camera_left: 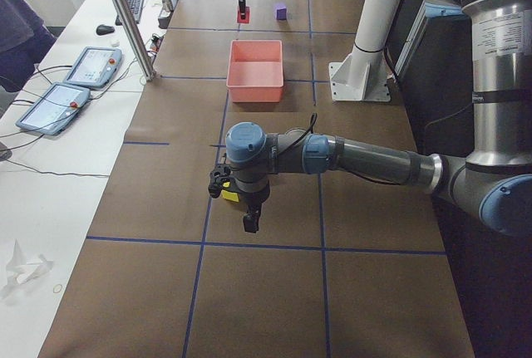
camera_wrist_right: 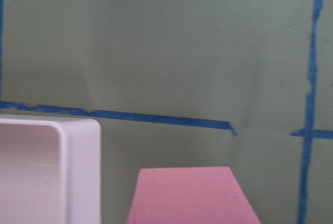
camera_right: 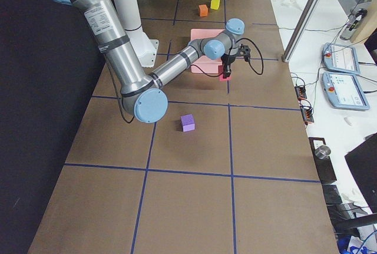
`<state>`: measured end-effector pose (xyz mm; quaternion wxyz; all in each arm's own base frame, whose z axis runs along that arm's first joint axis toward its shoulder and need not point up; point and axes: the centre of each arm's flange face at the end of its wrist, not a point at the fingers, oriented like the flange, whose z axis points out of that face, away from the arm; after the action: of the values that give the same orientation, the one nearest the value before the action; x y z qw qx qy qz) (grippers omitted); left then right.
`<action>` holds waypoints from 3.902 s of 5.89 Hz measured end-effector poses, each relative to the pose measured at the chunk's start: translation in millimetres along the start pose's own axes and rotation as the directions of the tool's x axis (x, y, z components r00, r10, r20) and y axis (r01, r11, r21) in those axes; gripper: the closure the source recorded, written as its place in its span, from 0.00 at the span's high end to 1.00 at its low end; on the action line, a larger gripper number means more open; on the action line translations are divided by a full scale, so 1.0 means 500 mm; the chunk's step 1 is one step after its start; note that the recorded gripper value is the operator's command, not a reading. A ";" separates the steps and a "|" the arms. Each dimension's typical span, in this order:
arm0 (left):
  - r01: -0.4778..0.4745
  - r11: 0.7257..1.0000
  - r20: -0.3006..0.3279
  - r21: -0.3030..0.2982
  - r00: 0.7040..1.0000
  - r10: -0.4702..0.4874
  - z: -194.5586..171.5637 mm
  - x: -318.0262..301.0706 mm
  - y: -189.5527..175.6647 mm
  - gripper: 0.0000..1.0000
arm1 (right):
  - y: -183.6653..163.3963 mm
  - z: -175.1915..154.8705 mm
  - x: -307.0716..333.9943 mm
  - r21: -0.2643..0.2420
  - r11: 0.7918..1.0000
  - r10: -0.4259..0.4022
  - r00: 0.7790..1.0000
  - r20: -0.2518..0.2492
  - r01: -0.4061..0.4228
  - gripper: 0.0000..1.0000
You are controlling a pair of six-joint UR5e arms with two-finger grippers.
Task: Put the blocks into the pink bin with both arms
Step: 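Carry the pink-red cube into the pink bin and release it, then grasp the yellow-green cube with the left gripper while the right gripper withdraws, then carry the yellow-green cube into the pink bin and release it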
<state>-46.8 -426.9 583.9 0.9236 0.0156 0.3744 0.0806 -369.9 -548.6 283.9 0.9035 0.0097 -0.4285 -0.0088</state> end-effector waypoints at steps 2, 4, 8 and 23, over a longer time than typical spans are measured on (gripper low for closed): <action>-0.078 0.994 0.013 0.082 0.997 0.077 -0.035 0.032 -0.045 1.00 | 0.089 0.037 -0.253 0.038 0.991 0.125 0.992 -0.007 -0.125 0.99; -0.115 0.985 0.006 0.130 0.993 0.115 -0.042 0.069 -0.082 1.00 | 0.157 0.066 -0.369 0.080 0.984 0.162 0.986 -0.027 -0.159 1.00; -0.146 0.983 -0.061 0.113 0.986 0.154 0.145 0.201 -0.254 1.00 | 0.088 -0.088 -0.218 0.025 0.999 -0.024 0.994 -0.109 0.027 1.00; 0.115 0.988 -0.111 0.105 0.988 -0.103 0.136 0.649 -0.426 0.38 | 0.041 -0.209 0.420 -0.087 0.935 -0.351 0.930 -0.113 0.343 1.00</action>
<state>258.8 -582.8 390.3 0.9034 0.0422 0.4266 0.0097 -155.8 -532.3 381.0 0.9128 0.0561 -0.3615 -0.1817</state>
